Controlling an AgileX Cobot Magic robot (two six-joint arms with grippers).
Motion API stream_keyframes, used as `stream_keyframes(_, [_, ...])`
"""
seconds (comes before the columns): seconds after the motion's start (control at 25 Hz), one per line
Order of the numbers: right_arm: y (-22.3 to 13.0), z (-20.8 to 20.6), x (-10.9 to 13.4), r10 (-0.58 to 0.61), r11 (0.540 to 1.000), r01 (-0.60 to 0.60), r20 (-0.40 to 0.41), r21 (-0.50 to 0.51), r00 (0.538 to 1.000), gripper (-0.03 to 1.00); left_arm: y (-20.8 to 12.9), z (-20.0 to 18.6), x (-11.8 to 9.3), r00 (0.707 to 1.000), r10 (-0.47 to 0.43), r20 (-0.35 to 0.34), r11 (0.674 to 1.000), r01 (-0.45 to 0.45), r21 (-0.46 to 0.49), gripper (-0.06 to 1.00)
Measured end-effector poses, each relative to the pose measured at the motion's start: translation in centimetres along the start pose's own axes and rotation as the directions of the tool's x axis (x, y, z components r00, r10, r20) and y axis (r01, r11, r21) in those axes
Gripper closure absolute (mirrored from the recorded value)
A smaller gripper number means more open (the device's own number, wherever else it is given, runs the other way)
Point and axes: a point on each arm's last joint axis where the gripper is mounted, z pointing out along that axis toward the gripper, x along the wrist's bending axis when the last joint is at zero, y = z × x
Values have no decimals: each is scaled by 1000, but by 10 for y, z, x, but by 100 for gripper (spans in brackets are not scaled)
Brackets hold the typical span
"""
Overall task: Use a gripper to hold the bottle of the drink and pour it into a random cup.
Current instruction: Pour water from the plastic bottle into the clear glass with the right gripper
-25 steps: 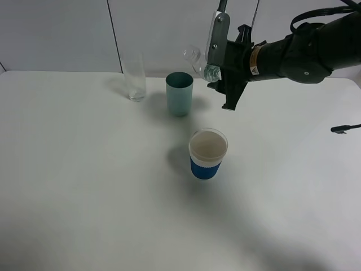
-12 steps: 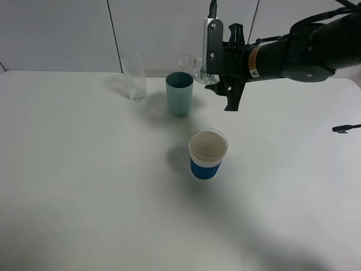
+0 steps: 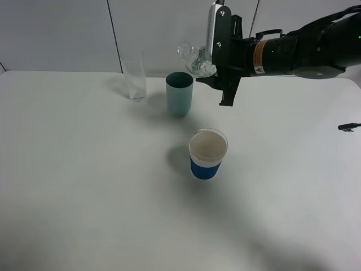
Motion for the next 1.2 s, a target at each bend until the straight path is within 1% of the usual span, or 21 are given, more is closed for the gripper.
stream_keyframes(0.12, [-11,-5,-4,35,999,-35,13,7,999,40,0,0,0,1000,0,0,1000,0,0,-5])
stream_keyframes(0.2, [-15,-7,-5,35,999,-35,10,14,999,40,0,0,0,1000,0,0,1000,0,0,-5])
stream_keyframes(0.4, [-17,-6,0,-80,997,80,-35,7,996,40,0,0,0,1000,0,0,1000,0,0,-5])
stream_keyframes(0.44, [-17,-6,0,-80,997,80,-35,7,996,40,0,0,0,1000,0,0,1000,0,0,-5])
stream_keyframes(0.68, [-26,4,17,-193,981,193,-113,-9,975,40,0,0,0,1000,0,0,1000,0,0,-5])
stream_keyframes(0.84, [-23,5,18,-248,968,244,-107,-52,963,40,0,0,0,1000,0,0,1000,0,0,-5])
stream_keyframes(0.92, [-22,7,21,-303,952,295,-104,-86,947,40,0,0,0,1000,0,0,1000,0,0,-5])
stream_keyframes(1.04, [-24,10,25,-351,934,341,-107,-106,930,40,0,0,0,1000,0,0,1000,0,0,-5])
stream_keyframes(1.2, [-26,14,30,-371,926,358,-118,-119,921,40,0,0,0,1000,0,0,1000,0,0,-5])
